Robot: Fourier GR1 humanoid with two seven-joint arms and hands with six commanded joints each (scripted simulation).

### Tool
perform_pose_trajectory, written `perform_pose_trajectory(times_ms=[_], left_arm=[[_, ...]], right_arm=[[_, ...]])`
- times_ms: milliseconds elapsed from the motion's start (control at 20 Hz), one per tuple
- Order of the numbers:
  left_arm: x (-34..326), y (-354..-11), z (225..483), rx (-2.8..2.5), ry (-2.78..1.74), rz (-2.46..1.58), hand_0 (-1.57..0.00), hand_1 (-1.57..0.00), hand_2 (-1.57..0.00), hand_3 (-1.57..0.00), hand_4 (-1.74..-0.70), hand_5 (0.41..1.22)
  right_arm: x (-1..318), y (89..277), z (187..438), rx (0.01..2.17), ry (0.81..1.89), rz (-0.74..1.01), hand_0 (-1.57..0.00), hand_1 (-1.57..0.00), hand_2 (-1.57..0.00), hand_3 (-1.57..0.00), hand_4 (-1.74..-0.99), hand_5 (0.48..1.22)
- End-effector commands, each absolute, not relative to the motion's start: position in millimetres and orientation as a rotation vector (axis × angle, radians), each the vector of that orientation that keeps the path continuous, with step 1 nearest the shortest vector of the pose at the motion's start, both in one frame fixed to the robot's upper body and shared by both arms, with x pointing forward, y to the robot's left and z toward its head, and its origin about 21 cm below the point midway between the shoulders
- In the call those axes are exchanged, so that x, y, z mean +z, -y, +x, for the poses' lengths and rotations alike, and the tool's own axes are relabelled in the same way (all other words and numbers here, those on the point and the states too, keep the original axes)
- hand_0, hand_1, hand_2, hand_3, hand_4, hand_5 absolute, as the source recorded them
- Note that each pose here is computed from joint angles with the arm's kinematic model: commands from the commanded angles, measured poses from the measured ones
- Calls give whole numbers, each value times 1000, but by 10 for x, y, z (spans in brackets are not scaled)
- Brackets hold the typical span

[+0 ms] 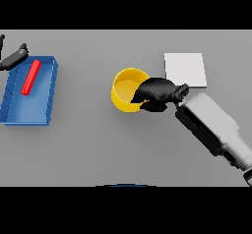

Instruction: Pick up the red beaker and tilt it to pour out 1 green nut into yellow bowl. Pick up the yellow bowl and place it on the metallic measuring scale.

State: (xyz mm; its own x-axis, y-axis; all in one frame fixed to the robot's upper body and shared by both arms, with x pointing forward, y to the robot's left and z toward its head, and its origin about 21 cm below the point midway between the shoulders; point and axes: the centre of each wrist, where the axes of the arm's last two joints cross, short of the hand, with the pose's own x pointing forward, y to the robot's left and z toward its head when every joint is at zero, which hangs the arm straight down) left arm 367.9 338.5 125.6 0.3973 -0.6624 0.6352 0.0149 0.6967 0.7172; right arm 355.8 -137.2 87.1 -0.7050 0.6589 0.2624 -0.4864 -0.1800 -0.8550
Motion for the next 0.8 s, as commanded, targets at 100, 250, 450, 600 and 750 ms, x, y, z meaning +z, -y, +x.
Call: perform_pose_trajectory(times_ms=[100,250,450,600,750], left_arm=[[1263,-3396,3687,-469,1092,701,1,1,1,1,-793,737],[1271,-3377,3696,-471,1117,699,1,1,1,1,-800,737],[1315,-3411,3687,-472,1113,709,1,1,1,1,-794,748],[1291,-3431,3682,-473,1111,706,1,1,1,1,-788,754],[1323,-3458,3672,-462,1109,701,1,1,1,1,-803,755]], right_arm=[[1005,1427,3536,1957,1311,-250,-1553,-1549,-1549,-1302,-1721,1218],[1093,1410,3551,1949,1301,-264,-1562,-1551,-1559,-1353,-1724,1218],[1209,1558,3618,1903,1305,-367,-1471,-1535,-1566,-1279,-1723,1220],[1312,1708,3700,1861,1279,-445,-1519,-1552,-1568,-1341,-1724,1220],[1341,1872,3813,1826,1270,-506,-1544,-1561,-1570,-1417,-1726,1221]])
